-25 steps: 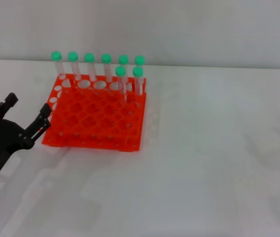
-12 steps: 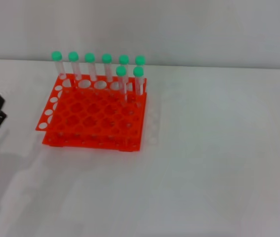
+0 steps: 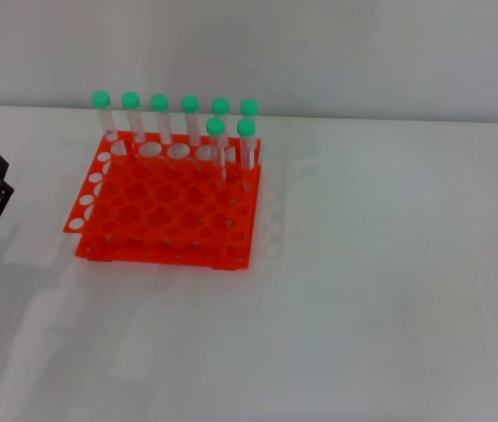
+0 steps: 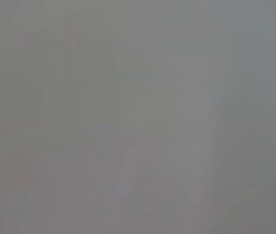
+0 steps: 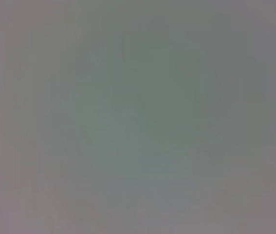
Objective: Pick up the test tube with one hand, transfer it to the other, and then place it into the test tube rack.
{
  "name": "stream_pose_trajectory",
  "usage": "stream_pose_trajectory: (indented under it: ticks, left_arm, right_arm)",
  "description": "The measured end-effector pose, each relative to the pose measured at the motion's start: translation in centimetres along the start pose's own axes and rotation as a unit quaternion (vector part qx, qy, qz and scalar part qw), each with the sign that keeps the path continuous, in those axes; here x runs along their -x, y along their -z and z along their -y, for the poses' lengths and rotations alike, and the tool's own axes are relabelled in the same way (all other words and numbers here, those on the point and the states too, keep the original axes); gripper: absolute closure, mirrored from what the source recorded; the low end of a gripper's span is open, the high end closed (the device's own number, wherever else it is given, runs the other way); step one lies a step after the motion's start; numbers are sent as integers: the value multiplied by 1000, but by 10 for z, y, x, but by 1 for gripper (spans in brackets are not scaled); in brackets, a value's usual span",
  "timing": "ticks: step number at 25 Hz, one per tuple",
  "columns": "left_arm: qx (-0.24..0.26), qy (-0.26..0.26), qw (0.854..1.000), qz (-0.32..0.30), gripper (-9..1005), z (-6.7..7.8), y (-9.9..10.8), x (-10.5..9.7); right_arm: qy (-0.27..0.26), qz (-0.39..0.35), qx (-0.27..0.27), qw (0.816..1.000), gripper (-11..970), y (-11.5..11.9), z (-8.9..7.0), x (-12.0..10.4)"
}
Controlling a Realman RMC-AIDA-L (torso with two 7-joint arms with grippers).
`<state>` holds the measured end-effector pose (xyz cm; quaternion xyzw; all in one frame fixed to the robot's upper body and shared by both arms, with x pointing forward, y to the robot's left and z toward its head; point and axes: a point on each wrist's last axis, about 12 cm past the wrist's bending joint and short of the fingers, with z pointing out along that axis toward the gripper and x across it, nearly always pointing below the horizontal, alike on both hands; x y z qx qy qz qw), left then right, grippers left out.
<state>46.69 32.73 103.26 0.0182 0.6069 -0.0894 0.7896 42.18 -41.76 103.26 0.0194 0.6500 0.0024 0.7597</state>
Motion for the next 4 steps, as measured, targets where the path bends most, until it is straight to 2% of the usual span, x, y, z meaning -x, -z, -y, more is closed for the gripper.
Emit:
stream_pose_trajectory:
  ticks: [4]
  left_arm:
    - [2, 9, 1000, 0, 149, 1, -4, -1]
  right_arm:
    - [18, -6, 15, 1000, 146, 4, 2, 1]
